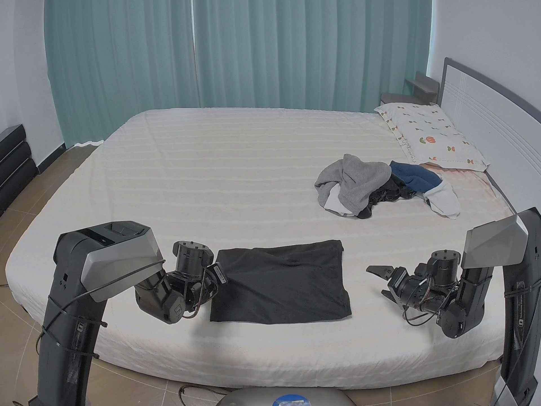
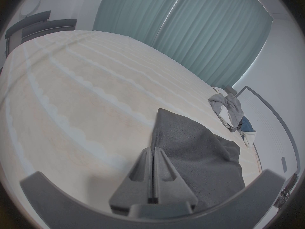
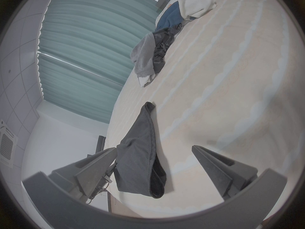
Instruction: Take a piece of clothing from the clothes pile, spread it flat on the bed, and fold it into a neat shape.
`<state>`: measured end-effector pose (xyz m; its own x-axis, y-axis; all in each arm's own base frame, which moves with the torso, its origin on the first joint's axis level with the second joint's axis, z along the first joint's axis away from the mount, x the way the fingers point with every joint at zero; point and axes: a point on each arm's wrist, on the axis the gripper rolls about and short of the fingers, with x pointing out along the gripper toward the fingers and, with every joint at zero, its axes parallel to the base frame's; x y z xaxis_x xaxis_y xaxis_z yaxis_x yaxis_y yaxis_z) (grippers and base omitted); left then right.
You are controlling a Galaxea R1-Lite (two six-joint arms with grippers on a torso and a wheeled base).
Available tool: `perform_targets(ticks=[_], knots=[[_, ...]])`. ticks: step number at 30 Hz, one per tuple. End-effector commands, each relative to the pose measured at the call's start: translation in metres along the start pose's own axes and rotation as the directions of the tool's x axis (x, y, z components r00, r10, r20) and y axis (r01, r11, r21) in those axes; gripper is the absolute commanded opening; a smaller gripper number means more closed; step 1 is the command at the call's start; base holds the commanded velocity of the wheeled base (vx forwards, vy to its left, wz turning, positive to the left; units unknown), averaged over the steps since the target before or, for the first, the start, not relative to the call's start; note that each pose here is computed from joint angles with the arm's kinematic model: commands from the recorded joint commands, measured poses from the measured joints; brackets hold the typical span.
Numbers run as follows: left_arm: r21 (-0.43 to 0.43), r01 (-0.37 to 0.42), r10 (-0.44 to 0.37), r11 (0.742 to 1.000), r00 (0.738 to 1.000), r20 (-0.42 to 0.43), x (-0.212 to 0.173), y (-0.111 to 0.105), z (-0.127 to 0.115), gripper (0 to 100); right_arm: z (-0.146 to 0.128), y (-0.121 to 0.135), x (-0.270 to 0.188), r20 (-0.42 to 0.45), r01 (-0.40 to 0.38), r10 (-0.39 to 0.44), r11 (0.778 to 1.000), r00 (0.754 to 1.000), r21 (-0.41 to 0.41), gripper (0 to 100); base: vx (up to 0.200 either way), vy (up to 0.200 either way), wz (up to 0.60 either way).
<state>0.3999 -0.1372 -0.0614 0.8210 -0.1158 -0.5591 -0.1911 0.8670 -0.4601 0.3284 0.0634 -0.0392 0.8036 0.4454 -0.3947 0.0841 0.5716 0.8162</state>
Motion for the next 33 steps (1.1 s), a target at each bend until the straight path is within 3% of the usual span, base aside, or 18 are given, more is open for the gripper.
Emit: perform_targets(ticks=[1, 33], knots=[[-0.001, -0.002, 0.002, 1.000, 1.000, 0.004, -0.001, 0.000, 0.001, 0, 0.000, 0.000, 0.000, 0.000, -0.001, 0.001, 1.000, 1.000, 0.000, 100, 0.000, 0.200, 0.00], [0.045, -0.108, 0.110, 0.993, 0.993, -0.048, -0.013, -0.001, -0.006, 0, -0.002, -0.002, 0.001, 0.001, -0.005, 0.005, 1.000, 1.000, -0.005, 100, 0.000, 0.200, 0.00]])
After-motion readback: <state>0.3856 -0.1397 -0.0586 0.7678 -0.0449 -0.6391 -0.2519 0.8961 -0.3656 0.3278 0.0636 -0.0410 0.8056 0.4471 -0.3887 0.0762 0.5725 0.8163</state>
